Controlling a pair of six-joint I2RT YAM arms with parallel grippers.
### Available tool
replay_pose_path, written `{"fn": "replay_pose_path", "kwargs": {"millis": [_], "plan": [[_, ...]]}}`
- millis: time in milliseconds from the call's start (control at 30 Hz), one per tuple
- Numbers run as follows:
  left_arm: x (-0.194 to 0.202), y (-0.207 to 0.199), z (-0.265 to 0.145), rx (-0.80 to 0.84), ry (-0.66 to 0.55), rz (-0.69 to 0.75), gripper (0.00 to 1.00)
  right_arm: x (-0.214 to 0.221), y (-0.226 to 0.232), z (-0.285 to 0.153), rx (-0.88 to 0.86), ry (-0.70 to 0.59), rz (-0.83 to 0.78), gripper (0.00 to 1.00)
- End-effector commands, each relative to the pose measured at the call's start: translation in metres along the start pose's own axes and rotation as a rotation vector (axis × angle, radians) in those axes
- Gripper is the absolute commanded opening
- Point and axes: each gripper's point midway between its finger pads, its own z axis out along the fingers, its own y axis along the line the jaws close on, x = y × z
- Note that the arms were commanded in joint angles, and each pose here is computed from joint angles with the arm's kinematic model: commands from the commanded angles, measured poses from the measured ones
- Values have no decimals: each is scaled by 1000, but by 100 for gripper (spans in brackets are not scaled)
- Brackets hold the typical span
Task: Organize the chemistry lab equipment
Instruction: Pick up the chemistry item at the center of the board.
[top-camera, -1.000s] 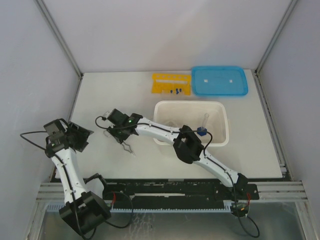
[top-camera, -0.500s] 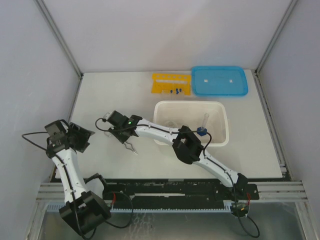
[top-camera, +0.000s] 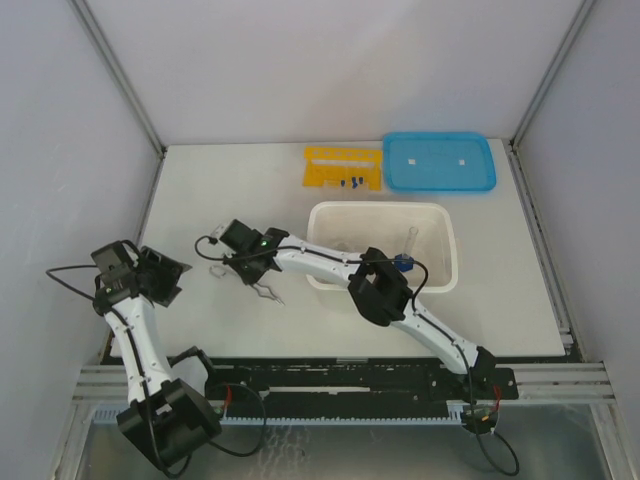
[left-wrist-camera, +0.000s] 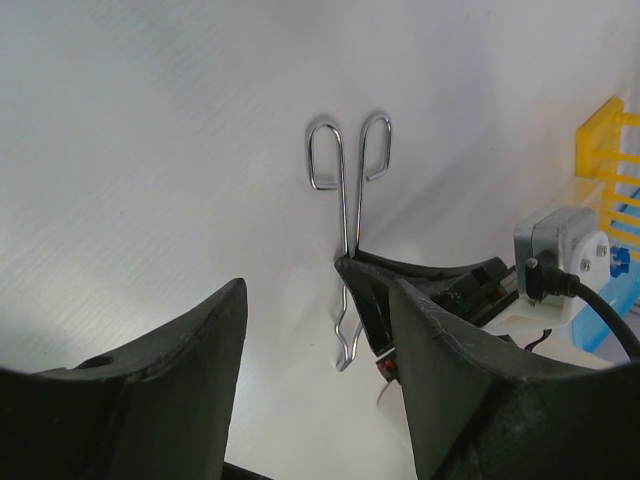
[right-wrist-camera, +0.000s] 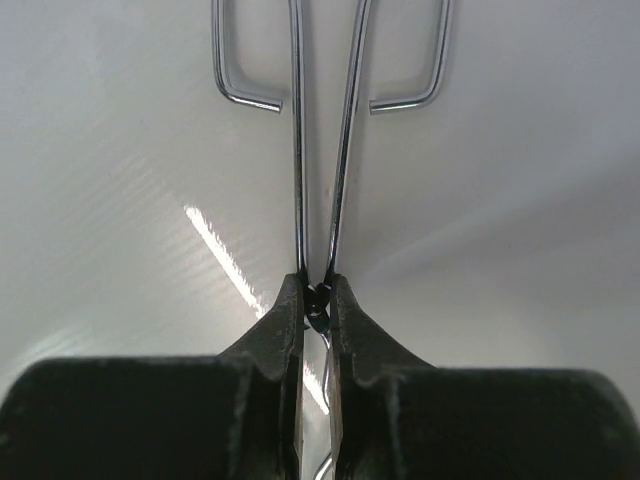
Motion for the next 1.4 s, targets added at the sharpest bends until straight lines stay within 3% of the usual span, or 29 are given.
{"fn": "replay_pose_path", "kwargs": {"millis": [0,400,667,1000,1167,1367], "plan": [[-4,-4,5,24,5,-14,64,-27,6,-52,-46,-56,8,0],[1,-2,18,32,45,-24,63,-82,-8,-119,-54,-214,66,0],[3,-4,16,43,43,-31,64,-116,-54,-162,-24,-331,153,0],[4,-7,18,68,39,-73,63,-179,-125,-297,-56,-658,287,0],[0,-11,21,80,38,-84,63,-199,-133,-359,-90,-809,283,0],[-3,-14,23,91,32,-88,63,-195,-133,-399,-10,-850,208,0]]}}
